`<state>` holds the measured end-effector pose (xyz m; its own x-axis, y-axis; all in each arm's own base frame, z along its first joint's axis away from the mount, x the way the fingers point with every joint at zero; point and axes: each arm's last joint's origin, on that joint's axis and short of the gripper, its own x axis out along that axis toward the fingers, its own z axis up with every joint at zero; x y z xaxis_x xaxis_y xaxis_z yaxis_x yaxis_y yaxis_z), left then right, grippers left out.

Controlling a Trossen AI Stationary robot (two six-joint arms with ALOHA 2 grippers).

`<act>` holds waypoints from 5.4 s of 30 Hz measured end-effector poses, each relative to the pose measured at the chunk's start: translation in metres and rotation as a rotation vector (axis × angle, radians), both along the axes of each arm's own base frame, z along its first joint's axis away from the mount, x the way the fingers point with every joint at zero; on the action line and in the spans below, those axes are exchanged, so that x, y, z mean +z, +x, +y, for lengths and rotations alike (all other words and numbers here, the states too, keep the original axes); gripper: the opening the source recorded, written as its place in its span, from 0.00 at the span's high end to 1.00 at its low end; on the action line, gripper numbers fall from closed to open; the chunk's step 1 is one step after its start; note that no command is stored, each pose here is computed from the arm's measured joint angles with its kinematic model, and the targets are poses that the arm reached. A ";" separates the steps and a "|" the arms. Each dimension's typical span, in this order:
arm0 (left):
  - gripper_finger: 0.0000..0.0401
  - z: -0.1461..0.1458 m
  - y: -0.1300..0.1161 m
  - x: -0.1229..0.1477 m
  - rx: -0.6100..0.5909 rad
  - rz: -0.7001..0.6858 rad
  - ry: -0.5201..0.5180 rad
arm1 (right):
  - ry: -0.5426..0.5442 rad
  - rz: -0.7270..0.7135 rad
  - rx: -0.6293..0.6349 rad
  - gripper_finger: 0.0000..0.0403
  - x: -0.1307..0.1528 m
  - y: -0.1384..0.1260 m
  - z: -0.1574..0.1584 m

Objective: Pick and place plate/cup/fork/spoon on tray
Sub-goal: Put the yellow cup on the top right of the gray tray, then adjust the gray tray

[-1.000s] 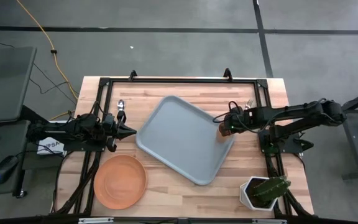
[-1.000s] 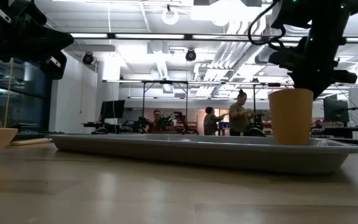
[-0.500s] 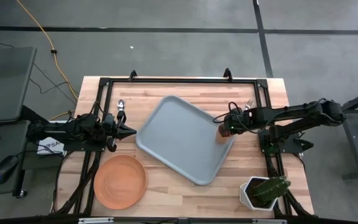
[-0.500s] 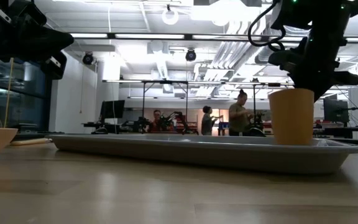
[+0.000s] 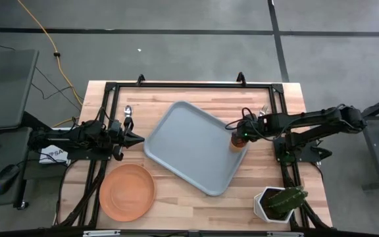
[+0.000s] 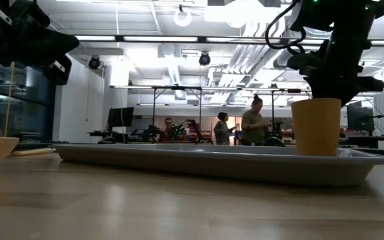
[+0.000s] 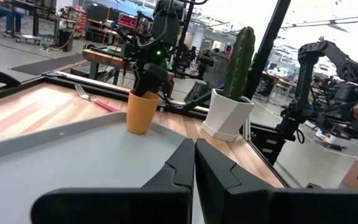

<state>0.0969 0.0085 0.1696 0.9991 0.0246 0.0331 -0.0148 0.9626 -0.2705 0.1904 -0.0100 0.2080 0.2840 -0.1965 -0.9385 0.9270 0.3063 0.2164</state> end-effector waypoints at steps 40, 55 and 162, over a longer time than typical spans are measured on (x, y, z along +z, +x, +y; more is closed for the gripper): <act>1.00 0.000 0.000 0.000 0.000 0.000 0.000 | -0.486 -0.146 0.345 0.44 0.194 -0.023 -0.008; 1.00 0.000 -0.002 0.018 -0.007 -0.193 -0.156 | -0.495 -0.459 0.238 0.97 0.175 -0.073 -0.006; 1.00 0.021 0.123 -0.039 0.734 1.269 -0.607 | 0.364 -0.044 0.422 1.00 -0.024 0.051 0.171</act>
